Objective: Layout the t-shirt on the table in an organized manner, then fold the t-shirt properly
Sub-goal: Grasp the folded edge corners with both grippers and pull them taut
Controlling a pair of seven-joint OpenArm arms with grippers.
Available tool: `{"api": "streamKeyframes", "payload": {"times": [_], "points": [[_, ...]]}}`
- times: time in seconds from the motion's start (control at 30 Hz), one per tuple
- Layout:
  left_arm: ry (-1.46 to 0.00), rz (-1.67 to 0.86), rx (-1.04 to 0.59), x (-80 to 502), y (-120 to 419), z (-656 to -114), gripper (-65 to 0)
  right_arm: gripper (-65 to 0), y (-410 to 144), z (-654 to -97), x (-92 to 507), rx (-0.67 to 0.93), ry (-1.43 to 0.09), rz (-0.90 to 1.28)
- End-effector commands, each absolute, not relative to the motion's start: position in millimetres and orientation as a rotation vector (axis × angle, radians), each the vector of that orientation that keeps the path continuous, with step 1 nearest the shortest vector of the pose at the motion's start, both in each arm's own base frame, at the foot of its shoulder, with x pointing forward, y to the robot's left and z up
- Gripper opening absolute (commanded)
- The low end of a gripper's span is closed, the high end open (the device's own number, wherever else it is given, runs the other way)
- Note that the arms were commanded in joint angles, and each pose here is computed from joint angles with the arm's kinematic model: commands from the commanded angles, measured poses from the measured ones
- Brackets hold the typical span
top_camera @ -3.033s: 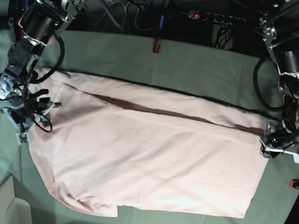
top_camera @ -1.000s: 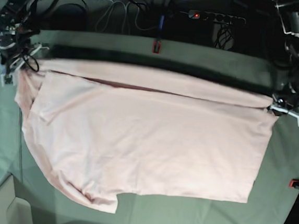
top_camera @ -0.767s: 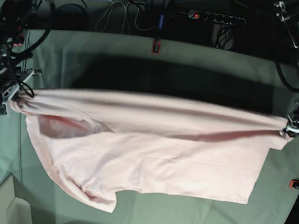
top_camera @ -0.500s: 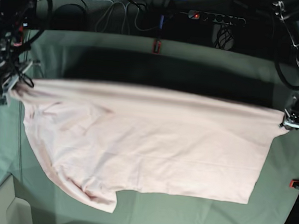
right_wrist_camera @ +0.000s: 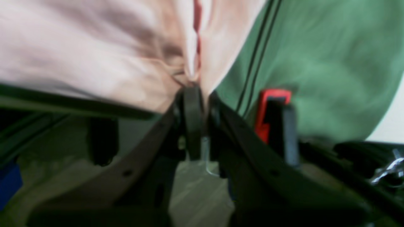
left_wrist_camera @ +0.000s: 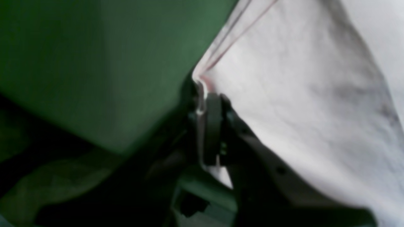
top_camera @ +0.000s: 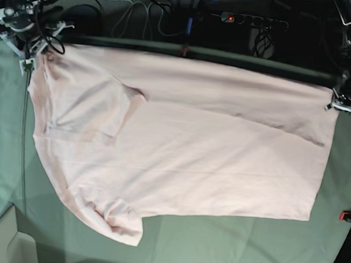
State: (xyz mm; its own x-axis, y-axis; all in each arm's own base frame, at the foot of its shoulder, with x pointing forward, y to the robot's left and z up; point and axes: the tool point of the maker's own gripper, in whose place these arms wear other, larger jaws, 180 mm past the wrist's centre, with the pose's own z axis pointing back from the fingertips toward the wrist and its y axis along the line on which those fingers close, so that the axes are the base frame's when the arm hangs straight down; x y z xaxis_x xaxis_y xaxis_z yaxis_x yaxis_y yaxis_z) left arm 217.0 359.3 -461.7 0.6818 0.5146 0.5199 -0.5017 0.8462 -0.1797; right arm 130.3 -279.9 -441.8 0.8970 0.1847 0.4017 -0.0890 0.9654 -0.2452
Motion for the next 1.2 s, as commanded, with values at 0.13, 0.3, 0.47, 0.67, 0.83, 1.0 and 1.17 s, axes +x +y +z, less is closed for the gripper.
{"api": "streamKeyframes", "payload": {"times": [0.13,0.3,0.47,0.67,0.83,1.0,1.17], "points": [[-0.575,0.602,-0.005,211,372,-468,-64.9,-65.0,-292,-453,112,-0.23,-0.406,0.11],[-0.554,0.606,-0.008,208,372,-473,-64.8,-59.8,-298,-452,109,-0.239,-0.419,0.091],[-0.542,0.602,0.0,202,374,-473,-57.4,-46.1,-299,-450,112,-0.243,-0.426,0.089],[-0.543,0.608,-0.003,202,374,-474,-40.0,-40.0,-306,-437,125,-0.276,-0.459,0.102],[-0.536,0.602,-0.001,202,376,-471,-38.0,-39.6,-328,-409,137,-0.355,-0.525,0.06],[-0.618,0.634,0.029,212,398,-433,-28.9,-39.4,-345,-393,154,-0.398,-0.584,0.008],[-0.726,0.58,0.042,242,398,-391,-23.6,-39.4,-344,-380,185,-0.401,-0.66,-0.004]]}}
